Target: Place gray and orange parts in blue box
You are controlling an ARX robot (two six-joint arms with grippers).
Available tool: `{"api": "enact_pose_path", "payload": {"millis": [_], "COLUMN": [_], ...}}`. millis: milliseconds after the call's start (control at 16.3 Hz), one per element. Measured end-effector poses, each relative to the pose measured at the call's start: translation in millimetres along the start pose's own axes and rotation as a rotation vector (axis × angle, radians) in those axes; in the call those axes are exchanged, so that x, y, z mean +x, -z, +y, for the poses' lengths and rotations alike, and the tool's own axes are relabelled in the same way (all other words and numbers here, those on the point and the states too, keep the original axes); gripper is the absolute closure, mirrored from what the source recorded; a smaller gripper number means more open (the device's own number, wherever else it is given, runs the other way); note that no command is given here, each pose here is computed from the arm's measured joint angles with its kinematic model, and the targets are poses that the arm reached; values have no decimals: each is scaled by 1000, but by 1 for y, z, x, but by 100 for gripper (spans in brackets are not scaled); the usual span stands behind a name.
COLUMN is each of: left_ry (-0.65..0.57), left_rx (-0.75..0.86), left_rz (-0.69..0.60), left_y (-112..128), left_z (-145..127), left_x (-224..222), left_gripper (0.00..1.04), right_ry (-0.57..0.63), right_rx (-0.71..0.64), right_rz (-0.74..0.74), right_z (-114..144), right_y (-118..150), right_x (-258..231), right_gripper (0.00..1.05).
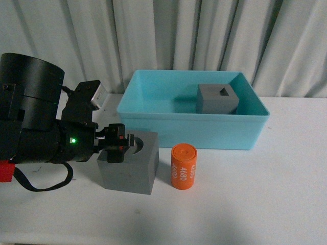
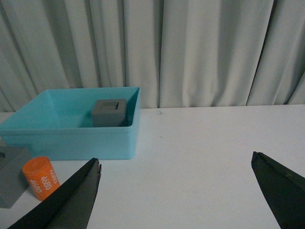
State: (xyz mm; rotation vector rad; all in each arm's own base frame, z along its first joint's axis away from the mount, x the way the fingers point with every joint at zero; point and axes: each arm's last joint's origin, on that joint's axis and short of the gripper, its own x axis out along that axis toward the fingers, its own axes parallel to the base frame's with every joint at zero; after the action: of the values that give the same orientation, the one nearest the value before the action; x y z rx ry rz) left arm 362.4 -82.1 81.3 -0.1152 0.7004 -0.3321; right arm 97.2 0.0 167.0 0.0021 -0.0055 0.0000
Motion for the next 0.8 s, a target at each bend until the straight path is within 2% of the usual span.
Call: {"api": "enact_pose_path", "payload": {"millis": [184, 246, 614, 798], "left_ry": [6, 2, -35, -62], "left_rx": [5, 8, -23, -106], "left_rz": [-4, -4, -1, 51], "left_y": [-1, -1, 1, 3], "left_z": [-2, -1, 11, 24], "left_x": [0, -3, -25, -48], "left_gripper": [73, 78, 82, 84], "right_ry": [0, 0, 0, 0], "right_rx": [0, 0, 0, 0], "right_rz": [0, 1, 0, 1], "right_z": [0, 0, 0, 0], "right_y": [0, 0, 0, 0], "right_x": [0, 0, 0, 0], "right_gripper": [6, 6, 6, 6]}}
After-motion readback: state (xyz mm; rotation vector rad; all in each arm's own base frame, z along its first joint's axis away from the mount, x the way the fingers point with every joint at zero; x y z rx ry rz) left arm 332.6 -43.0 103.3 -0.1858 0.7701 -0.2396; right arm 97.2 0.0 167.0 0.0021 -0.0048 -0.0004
